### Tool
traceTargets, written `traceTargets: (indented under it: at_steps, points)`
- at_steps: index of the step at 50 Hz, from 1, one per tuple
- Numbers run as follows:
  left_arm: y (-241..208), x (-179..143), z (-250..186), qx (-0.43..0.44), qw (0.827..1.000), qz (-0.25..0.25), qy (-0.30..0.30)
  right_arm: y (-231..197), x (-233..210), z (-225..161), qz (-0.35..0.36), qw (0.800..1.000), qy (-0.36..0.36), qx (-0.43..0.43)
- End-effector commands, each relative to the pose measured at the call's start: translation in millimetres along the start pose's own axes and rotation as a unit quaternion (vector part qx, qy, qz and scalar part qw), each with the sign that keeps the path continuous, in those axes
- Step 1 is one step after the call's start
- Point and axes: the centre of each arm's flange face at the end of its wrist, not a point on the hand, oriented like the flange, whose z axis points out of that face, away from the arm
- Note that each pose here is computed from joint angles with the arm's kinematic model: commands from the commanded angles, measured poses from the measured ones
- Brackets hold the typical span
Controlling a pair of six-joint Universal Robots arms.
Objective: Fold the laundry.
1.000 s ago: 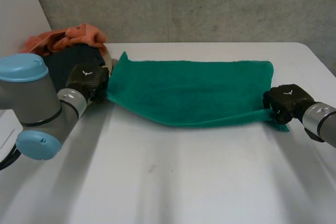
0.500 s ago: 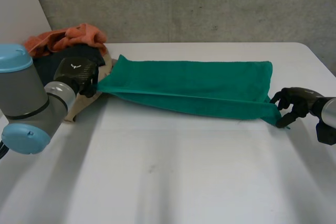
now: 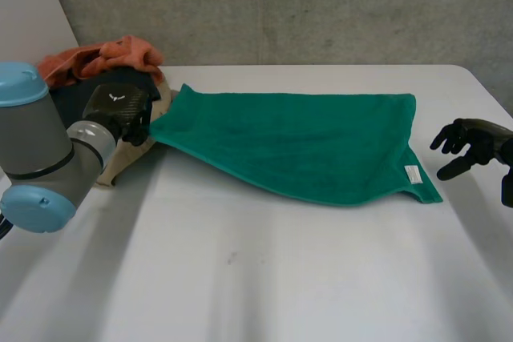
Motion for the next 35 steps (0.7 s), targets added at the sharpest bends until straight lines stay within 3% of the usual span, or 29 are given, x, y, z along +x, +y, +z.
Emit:
traceTargets:
  at_steps: [1,16,26,30,33,35]
  points:
    - [-1.5,0.5,0.0,0.001,1.000,0.000,0.001,25.3,-8.6,2.5,-0.021,0.999,0.002,-0.034]
    - [-0.6,-0.4,-0.2,-0.002,1.000,0.000,0.003,54.5,-30.3,33.3,-0.087,0.996,-0.009,-0.011]
    - [1.4,7.0,-6.9,-0.016,1.000,0.009,0.016,52.3,-34.1,45.2,-0.107,0.994,-0.004,0.008]
    - [3.9,10.5,-16.3,-0.034,0.998,0.038,0.026,40.2,-35.6,32.8,-0.125,0.992,-0.005,0.007]
    - [5.1,11.6,-32.9,-0.068,0.994,0.077,0.041,23.3,-32.3,6.8,-0.184,0.983,-0.005,-0.007]
    - [10.4,15.4,-52.3,-0.118,0.985,0.110,0.065,19.3,-28.7,-19.0,-0.261,0.964,-0.011,-0.051]
